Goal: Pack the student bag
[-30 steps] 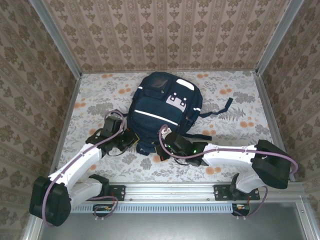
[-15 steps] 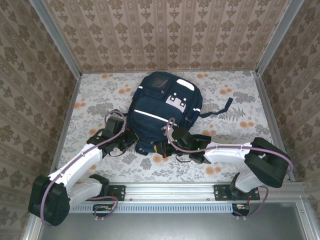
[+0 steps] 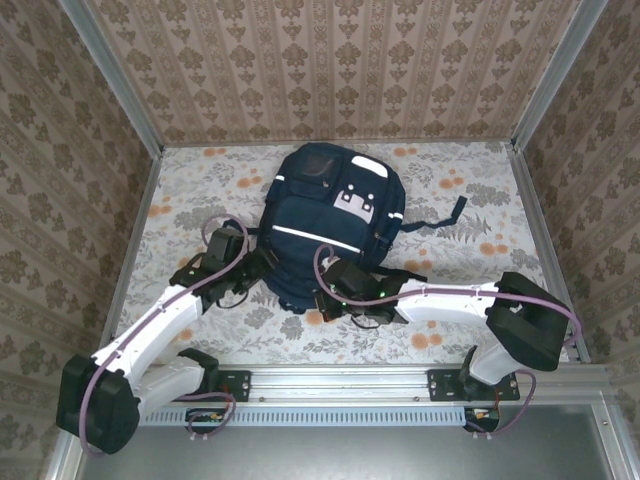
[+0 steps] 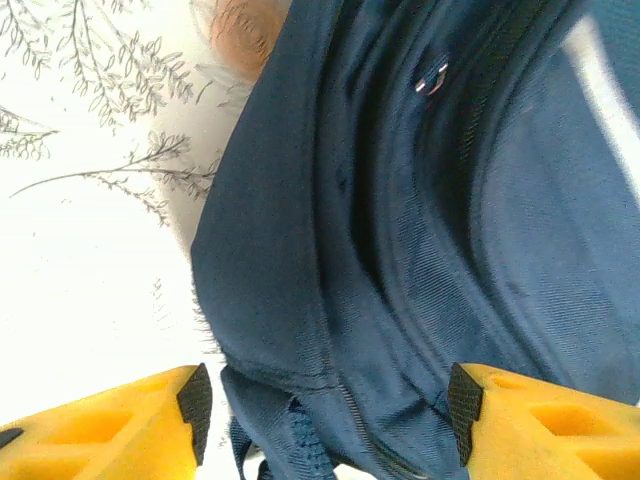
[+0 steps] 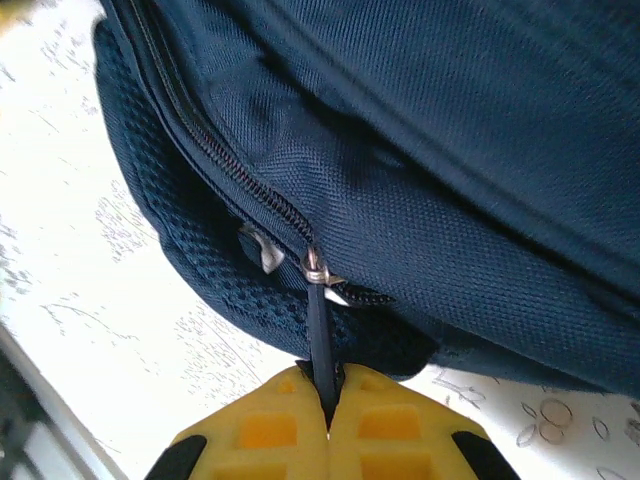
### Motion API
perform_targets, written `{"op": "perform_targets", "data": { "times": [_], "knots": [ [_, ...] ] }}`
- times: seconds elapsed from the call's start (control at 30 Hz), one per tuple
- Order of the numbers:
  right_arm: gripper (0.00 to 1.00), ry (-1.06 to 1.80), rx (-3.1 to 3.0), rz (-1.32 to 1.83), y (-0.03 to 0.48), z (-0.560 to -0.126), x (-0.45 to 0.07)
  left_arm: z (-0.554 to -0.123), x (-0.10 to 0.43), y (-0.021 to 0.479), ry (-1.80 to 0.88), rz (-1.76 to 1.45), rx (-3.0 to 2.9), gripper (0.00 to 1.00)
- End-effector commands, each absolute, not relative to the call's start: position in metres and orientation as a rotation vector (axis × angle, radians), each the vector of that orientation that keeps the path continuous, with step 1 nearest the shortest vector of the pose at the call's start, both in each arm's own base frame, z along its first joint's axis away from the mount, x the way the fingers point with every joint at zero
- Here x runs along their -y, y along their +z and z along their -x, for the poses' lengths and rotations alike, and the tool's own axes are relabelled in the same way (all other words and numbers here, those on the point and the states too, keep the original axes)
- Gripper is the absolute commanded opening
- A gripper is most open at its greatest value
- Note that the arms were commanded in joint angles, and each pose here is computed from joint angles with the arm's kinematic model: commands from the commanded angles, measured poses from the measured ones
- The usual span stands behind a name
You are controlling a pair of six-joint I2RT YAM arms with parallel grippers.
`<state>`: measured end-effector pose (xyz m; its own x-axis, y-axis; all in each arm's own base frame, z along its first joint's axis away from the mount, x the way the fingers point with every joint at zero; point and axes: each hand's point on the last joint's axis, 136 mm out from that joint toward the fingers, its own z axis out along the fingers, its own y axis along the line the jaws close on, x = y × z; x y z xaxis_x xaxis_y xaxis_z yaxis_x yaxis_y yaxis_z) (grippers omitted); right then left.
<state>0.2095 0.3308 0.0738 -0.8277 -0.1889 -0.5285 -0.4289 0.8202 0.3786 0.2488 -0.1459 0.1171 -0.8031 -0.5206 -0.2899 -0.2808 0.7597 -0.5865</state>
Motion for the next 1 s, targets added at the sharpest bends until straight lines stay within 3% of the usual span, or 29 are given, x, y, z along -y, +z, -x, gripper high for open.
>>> {"op": "perform_targets", "data": {
  "times": [0.0, 0.27, 0.47, 0.67, 0.97],
  "knots": [
    [0.00, 0.431, -2.589, 0.515, 0.055, -0.206, -0.302, -0.261, 0.142, 0.140, -0.744, 0.568, -2.453, 0.65],
    [0.00, 0.499, -2.551, 0.514, 0.060, -0.206, -0.307, -0.302, 0.196, 0.159, -0.912, 0.537, -2.470, 0.64],
    [0.00, 0.508, -2.548, 0.500, 0.061, -0.206, -0.307, -0.322, 0.231, 0.161, -0.767, 0.367, -2.609, 0.68],
    [0.00, 0.532, -2.527, 0.444, 0.067, -0.213, -0.302, -0.300, 0.224, 0.149, -0.781, 0.542, -2.618, 0.73],
    [0.00, 0.614, -2.519, 0.413, 0.068, -0.214, -0.304, -0.295, 0.210, 0.140, -0.861, 0.669, -2.488, 0.69]
  ]
}}
